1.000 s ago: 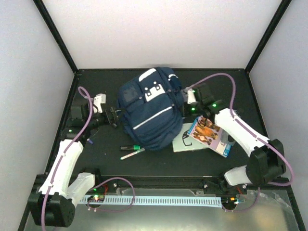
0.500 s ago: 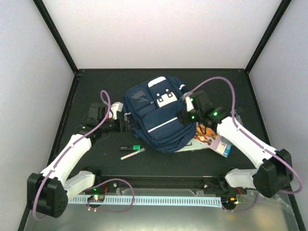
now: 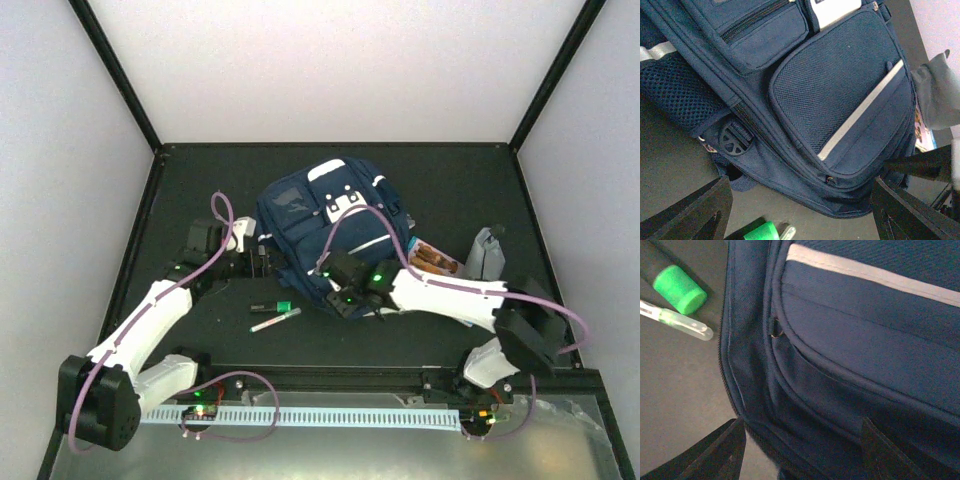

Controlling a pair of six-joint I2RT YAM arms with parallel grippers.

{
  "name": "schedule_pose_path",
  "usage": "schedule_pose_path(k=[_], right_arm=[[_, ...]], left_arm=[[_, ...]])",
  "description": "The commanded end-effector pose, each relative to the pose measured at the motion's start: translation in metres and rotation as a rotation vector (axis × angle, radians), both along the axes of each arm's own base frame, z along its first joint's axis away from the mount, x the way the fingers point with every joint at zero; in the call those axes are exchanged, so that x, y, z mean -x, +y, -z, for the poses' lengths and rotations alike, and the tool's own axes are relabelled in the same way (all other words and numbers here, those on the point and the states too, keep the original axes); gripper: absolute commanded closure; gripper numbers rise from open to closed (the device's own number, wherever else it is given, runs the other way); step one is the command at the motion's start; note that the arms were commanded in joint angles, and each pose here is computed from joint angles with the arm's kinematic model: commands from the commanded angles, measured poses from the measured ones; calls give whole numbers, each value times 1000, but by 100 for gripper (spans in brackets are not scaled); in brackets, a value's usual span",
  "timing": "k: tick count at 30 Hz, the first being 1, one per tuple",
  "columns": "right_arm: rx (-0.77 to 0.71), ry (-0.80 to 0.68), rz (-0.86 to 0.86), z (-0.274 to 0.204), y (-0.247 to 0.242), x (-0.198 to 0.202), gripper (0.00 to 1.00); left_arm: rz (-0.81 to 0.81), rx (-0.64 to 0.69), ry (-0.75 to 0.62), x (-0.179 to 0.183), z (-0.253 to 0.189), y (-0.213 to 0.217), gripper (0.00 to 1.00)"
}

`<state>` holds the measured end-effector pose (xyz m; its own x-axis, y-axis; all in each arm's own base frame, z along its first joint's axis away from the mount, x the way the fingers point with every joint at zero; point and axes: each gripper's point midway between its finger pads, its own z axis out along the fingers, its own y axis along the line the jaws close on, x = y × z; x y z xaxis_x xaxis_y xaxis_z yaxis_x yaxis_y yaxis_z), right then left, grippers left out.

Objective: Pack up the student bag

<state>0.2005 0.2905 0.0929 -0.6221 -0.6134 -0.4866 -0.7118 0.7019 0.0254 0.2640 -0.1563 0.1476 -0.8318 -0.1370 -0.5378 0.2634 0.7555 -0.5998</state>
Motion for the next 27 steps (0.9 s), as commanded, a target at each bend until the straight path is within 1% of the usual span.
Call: schedule_pose_path(k=[1,2,4,6,11,13,15,20,22,24,27], right_arm=[[113,-161,35,-3,14,-20,34],[133,-185,29,-3,19,-23,33],[195,-237,24,0,25,-30,28],[247,-287,15,1,30,-36,25],[332,-371,7,8,34,-48,24],[358,-427,45,4,30,-54,26],[334,-466,53,-7,28,-53,26],[137,-459,-7,-42,40,-40,21],[88,-467,-27,-54,45,-38,19],[89,-470,-33,-54,49,-40,17],[147,-466,-34,-42,55,-47,15]], left_arm=[[0,-9,-34,-6,-5,-1,21],[0,-9,-31,-6,-5,-1,21],[2,-10,-29,-6,-5,-1,21],[0,-18,-33,-6,-6,0,21],[-26,-60,-46,-6,-7,8,20],[-28,-67,-47,-6,-6,9,20],[-29,-72,-45,-6,-7,9,20],[-33,-78,-53,-6,-10,11,20],[-34,-76,-61,-7,-13,11,20],[-38,-75,-71,-8,-17,11,20],[-44,-74,-85,-9,-21,12,20]])
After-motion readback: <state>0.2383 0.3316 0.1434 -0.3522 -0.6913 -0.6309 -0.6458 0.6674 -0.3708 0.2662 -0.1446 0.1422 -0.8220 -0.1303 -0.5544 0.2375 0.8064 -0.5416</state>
